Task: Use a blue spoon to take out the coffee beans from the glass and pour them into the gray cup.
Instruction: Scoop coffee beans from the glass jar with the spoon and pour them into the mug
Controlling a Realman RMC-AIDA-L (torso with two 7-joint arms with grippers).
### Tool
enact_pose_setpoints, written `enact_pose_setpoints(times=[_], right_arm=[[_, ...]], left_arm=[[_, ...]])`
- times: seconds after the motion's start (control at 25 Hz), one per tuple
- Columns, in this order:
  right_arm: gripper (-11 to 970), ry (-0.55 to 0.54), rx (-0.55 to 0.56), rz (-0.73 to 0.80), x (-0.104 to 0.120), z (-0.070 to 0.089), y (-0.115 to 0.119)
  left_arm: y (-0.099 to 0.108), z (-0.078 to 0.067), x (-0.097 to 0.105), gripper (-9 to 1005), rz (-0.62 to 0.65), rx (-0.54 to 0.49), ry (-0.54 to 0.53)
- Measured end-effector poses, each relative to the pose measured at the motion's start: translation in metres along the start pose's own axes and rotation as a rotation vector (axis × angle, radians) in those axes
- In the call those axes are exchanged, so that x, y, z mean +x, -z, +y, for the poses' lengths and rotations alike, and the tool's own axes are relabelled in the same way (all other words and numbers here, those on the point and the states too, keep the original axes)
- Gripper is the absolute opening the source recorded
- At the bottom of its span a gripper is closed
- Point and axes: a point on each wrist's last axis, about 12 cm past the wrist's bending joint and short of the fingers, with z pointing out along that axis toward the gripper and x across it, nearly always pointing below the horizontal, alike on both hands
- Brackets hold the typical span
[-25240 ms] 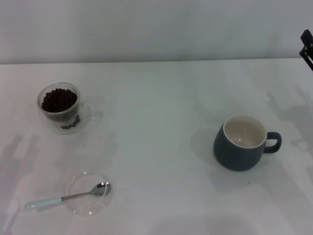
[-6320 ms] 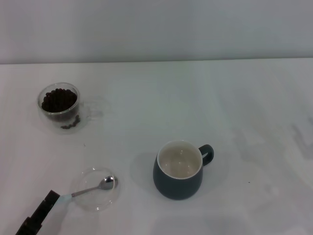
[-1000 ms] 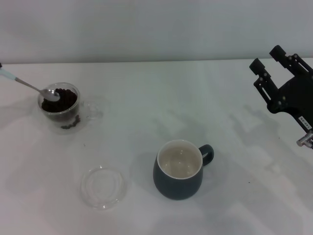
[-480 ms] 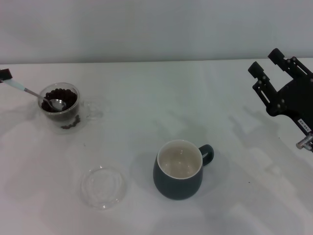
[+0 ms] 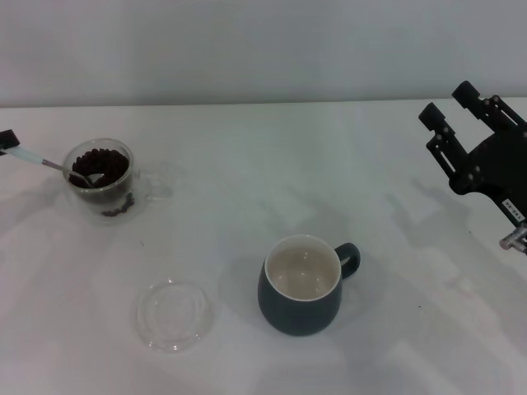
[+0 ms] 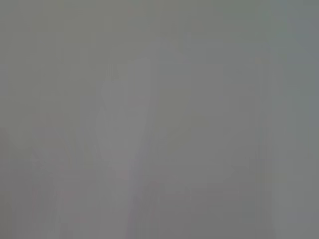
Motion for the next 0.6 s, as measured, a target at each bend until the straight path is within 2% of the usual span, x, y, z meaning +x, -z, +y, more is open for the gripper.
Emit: enact_pose_setpoints(times=[0.36,0.6], right_arm=[[510,0.002,0.004,0.002,0.0,-0.001,0.0],[510,0.004,-0.004,0.014,0.002,0.0,0.001]], left_arm=[[0.016,0.014,0.017,126,-0.084,0.048,0.162],[0.025,0.017,0.025,126,-0.121,0.092,0.205]])
